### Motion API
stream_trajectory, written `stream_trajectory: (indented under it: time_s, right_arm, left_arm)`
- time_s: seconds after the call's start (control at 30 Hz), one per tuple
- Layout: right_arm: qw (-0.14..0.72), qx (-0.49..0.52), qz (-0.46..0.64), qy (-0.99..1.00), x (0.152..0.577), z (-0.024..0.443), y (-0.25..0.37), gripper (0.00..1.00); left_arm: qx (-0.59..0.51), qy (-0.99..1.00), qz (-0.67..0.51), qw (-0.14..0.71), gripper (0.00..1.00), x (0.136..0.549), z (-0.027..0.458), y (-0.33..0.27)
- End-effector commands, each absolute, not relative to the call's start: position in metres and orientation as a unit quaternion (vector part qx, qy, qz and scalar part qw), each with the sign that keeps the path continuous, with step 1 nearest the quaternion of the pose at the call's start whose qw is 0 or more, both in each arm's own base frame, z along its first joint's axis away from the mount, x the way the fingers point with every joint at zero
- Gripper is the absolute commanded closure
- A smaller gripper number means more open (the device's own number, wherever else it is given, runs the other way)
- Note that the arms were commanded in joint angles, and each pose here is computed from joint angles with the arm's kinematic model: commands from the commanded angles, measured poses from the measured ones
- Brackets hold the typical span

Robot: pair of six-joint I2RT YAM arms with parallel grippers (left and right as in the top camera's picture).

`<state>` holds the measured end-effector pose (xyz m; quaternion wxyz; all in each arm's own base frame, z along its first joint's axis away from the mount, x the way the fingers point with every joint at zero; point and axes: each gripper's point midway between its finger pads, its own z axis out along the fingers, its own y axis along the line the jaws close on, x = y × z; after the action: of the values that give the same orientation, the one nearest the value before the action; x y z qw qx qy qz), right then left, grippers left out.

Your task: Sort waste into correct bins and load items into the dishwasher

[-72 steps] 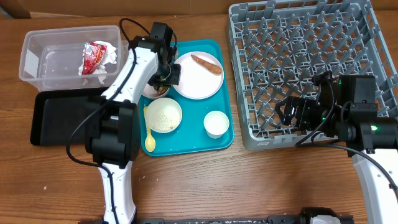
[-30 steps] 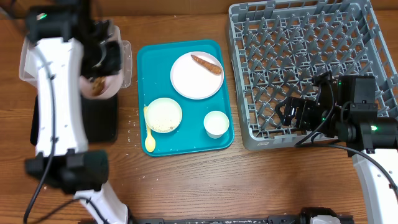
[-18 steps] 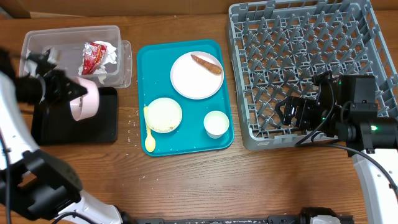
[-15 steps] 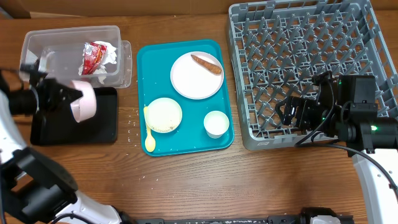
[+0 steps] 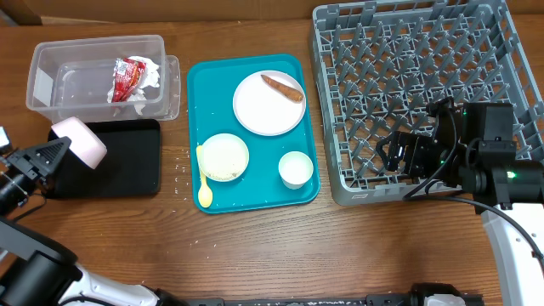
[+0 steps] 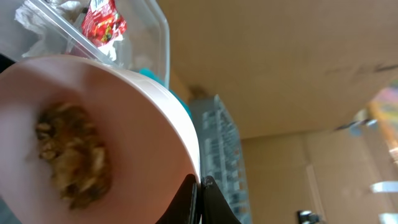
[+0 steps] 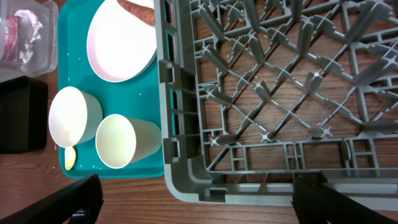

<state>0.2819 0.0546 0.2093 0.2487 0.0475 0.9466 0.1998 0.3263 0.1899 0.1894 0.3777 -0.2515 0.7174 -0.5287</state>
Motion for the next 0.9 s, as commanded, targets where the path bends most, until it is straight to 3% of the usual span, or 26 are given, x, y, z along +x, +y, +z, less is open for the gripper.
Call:
stream_trajectory:
  time_s: [0.0, 0.2, 0.37, 0.67, 0.87]
  right_arm:
    - [0.263, 0.044, 0.198, 0.943, 0.287, 0.219, 0.053, 0.0]
    - [0.262, 0.044, 0.198, 0.944, 0.286, 0.218, 0.053, 0.0]
    - [0.262, 0.044, 0.198, 0.944, 0.286, 0.218, 0.053, 0.0]
    - [0.261, 0.044, 0.2, 0.943, 0.286, 0.218, 0.054, 0.0]
    - [0.262, 0.044, 0.2, 0.943, 0.286, 0.219, 0.054, 0.0]
  left_arm:
    - [-0.269, 0.653, -0.587, 0.396, 0.96, 0.336, 0.191, 0.194]
    - [-0.311, 0.631, -0.618, 0.351, 0.96, 0.343, 0.157, 0.197]
    - [-0.288, 0.642, -0.61, 0.363, 0.96, 0.347, 0.172, 0.193]
    - [-0.063, 0.779, -0.491, 0.386, 0.96, 0.366, 0.273, 0.116]
    - [0.047, 0.904, -0.304, 0.297, 0.96, 0.402, 0.255, 0.042]
